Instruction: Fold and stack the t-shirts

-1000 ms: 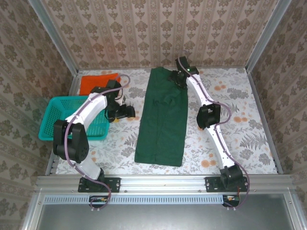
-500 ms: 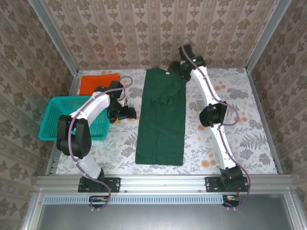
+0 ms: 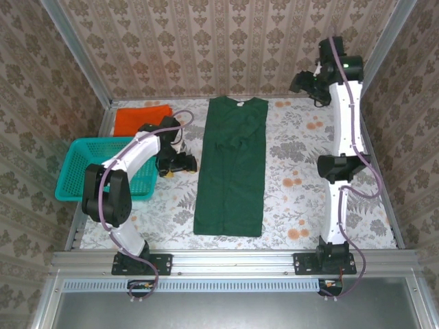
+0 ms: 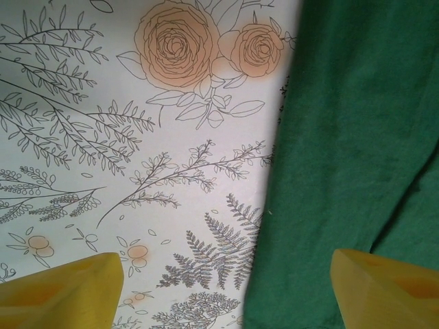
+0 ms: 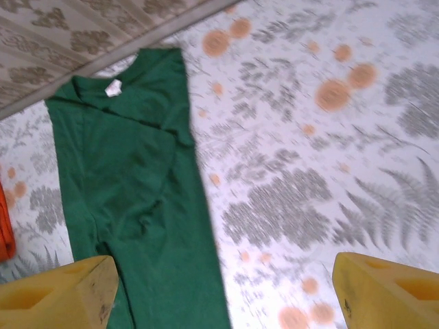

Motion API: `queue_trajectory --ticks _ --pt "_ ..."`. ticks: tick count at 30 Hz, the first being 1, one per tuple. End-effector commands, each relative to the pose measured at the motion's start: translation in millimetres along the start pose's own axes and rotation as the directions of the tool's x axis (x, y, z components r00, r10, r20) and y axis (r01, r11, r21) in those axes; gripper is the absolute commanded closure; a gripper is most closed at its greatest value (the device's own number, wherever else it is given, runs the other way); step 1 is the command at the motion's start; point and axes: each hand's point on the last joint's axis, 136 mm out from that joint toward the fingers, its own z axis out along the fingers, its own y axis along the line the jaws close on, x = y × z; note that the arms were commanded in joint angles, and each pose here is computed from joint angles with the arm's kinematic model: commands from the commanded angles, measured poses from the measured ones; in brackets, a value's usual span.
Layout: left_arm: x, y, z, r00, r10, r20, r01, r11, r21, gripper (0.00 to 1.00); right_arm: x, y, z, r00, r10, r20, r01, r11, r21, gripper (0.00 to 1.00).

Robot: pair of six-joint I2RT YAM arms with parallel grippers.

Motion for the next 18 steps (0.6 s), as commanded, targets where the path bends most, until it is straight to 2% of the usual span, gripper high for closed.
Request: queue_trajectory --ticks 1,4,7,10,14,15,18 --pt "0.8 -7.8 -14.8 0.999 0.033 0.029 -0.033 0.999 0.017 0.21 58.7 -34.2 -65.8 0.990 0.022 -0.140 -0.016 0.999 0.044 0.17" --pt "4.3 -12.4 -17.0 0.998 0.050 0.037 -0.051 0.999 0.021 0.21 85.8 -49.6 -98.8 0.987 0.057 -0.153 -0.050 0.998 0.048 0.17" --pt "9.2 -15.1 -19.1 0.997 0.062 0.043 -0.063 0.998 0.021 0.21 120.6 -72.8 -121.5 0.985 0.066 -0.162 -0.045 0.990 0.131 0.17" --pt "14.3 -16.6 -20.6 0.997 0.061 0.051 -0.062 0.998 0.033 0.21 166.0 -96.6 -125.4 0.979 0.089 -0.186 -0.050 0.977 0.207 0.17" --pt "23.0 -24.7 -15.5 0.998 0.051 0.028 -0.053 0.994 0.093 0.24 235.4 -79.6 -88.5 0.964 0.186 -0.191 -0.190 0.982 -0.003 0.23" --pt "26.3 -28.6 -13.7 0.998 0.055 0.018 -0.057 0.992 0.113 0.26 255.0 -71.0 -72.6 0.954 0.200 -0.223 -0.220 0.973 -0.069 0.26" --pt "43.8 -39.1 -5.4 0.995 0.093 -0.032 -0.087 0.984 0.158 0.27 310.8 -52.0 -18.0 0.909 0.239 -0.341 -0.296 0.947 -0.124 0.37"
